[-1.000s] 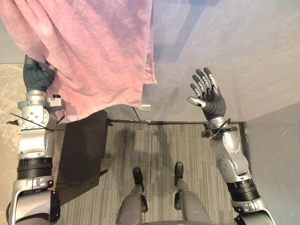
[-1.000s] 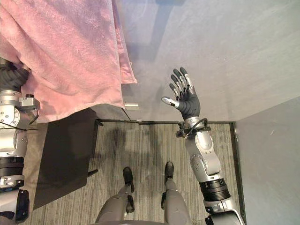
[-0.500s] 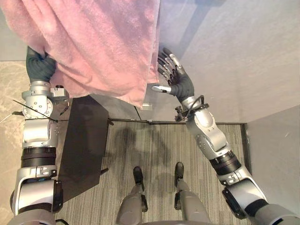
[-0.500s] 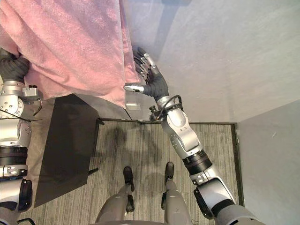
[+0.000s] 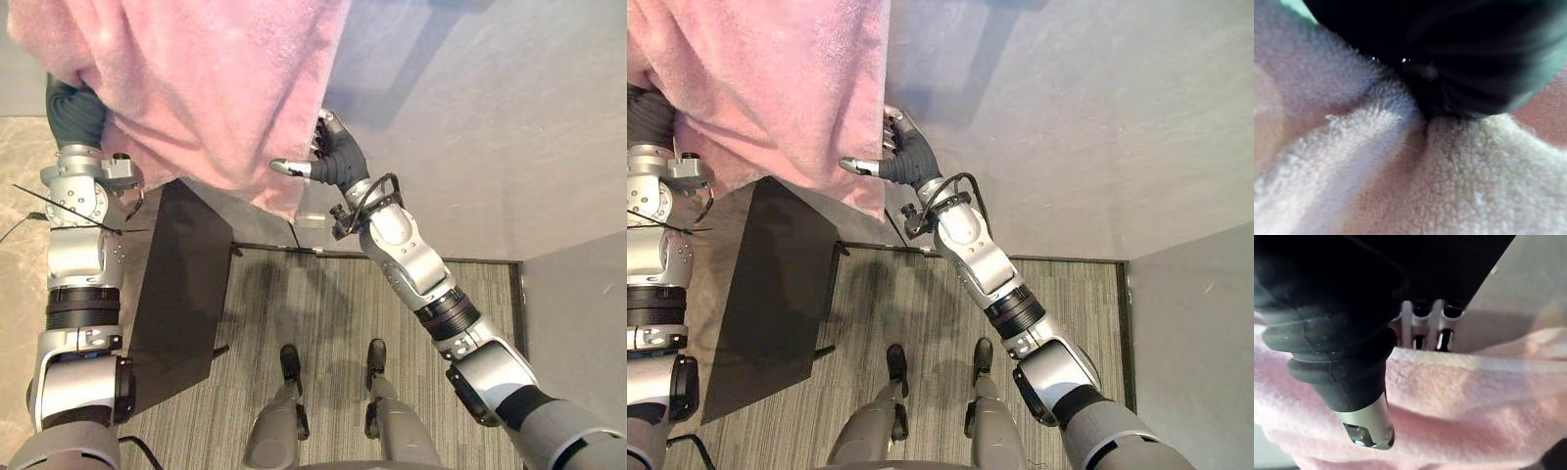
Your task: Organize washtable
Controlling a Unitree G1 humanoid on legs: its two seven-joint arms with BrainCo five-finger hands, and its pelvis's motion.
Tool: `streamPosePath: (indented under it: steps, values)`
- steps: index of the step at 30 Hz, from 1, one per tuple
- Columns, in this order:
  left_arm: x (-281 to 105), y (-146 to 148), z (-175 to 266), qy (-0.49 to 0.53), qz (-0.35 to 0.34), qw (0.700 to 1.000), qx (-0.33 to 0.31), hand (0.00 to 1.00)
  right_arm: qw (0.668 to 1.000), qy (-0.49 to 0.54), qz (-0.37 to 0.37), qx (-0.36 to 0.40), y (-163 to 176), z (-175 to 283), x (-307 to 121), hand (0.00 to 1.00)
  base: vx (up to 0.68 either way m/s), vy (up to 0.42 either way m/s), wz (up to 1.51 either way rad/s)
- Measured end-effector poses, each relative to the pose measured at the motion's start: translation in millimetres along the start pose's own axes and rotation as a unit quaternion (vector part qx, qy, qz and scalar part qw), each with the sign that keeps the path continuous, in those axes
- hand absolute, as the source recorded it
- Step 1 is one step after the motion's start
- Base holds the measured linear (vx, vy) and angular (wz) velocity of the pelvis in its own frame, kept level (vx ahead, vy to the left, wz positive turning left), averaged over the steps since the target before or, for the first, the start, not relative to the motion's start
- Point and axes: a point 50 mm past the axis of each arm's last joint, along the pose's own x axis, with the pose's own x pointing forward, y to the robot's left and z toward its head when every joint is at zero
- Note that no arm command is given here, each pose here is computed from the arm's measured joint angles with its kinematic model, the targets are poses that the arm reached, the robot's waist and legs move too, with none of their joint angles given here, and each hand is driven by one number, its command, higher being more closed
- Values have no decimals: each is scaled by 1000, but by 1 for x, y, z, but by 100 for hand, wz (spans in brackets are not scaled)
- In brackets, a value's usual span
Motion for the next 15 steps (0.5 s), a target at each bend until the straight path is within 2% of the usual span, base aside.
streamPosePath:
  steps: [15]
  values:
    - [12,0,8,-10,10,1000,-16,100,999,-32,-23,-27,0,16,11,100,11,6,0]
